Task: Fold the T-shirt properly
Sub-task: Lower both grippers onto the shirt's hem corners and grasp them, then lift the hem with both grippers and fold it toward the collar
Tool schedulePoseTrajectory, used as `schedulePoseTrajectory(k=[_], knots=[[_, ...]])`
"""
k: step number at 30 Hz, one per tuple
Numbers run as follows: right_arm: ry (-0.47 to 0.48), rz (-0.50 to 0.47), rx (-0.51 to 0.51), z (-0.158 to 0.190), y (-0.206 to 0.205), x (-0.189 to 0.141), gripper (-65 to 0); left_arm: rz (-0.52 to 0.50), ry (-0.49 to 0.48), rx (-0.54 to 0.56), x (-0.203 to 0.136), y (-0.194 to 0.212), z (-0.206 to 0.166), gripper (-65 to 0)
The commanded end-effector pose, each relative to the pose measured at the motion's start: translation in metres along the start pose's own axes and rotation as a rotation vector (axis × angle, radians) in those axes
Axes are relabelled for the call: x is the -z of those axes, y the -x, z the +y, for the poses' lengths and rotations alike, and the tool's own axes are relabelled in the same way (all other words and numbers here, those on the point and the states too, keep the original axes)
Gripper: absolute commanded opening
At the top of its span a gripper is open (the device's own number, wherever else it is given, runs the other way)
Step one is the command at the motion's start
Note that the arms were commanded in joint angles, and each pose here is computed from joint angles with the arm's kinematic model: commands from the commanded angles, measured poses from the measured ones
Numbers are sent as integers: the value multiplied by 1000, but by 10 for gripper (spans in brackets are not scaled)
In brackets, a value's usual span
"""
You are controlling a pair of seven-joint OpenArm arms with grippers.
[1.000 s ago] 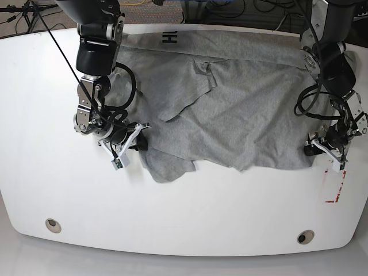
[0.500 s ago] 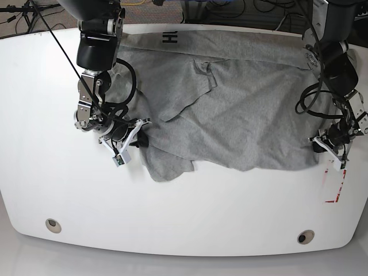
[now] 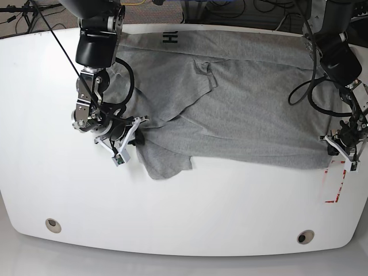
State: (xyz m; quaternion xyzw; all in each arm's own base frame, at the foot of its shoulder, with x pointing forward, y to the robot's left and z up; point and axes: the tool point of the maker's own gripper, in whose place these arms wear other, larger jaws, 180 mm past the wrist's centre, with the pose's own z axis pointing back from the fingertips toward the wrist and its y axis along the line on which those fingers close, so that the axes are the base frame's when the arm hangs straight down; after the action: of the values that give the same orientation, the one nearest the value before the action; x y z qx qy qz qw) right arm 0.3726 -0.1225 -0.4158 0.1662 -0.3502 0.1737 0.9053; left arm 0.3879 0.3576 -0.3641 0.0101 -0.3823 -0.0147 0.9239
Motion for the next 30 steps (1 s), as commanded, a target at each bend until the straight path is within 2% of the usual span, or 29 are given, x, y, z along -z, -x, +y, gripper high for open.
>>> schedulePoseTrajectory(k=[1, 13, 30], knots=[[34, -83, -47, -10, -36, -14, -636, -81, -24, 36, -13, -34, 4, -650], [103, -83, -142, -13, -60, -42, -636, -97, -83, 104, -34, -40, 8, -650], [216, -24, -268, 7, -36, -100, -636, -87, -165, 241, -73, -12, 6, -650]])
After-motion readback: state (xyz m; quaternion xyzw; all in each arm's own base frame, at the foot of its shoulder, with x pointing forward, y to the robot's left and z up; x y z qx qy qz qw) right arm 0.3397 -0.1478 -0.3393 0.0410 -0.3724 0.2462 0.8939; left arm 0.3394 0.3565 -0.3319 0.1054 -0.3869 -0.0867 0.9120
